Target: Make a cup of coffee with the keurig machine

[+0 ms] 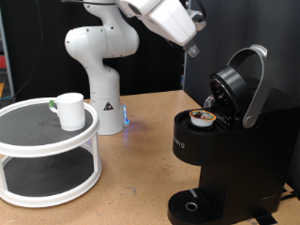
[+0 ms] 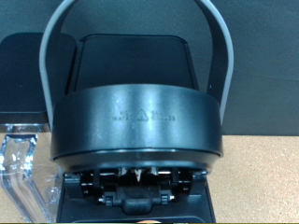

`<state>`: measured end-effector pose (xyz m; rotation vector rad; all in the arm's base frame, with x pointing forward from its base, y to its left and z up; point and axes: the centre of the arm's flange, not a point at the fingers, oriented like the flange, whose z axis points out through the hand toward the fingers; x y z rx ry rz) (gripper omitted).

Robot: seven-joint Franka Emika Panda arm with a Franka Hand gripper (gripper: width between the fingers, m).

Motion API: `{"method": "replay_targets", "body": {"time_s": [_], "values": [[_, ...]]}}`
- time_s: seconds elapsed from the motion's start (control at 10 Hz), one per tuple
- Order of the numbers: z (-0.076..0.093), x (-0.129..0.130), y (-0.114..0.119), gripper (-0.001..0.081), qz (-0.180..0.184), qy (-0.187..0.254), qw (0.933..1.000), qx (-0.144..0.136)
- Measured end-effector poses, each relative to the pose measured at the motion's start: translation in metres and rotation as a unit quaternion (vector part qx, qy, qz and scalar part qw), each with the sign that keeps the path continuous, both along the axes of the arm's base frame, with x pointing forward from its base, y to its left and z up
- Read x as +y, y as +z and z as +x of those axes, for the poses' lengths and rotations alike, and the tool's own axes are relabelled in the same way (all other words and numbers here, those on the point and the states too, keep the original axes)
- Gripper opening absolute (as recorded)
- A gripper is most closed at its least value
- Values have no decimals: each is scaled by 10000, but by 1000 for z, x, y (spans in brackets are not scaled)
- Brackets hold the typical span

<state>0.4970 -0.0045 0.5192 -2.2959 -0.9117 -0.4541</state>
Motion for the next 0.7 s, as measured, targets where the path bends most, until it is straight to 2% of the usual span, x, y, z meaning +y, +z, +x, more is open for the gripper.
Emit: {"method": "replay_targets", "body": {"time_s": [0.2, 0.4, 0.7], "values": [[0, 7, -3, 808, 150, 18, 9999, -21], [2, 28, 3, 808, 481, 22, 9988, -59], [5, 70, 13, 808, 408, 95, 9991, -26]]}}
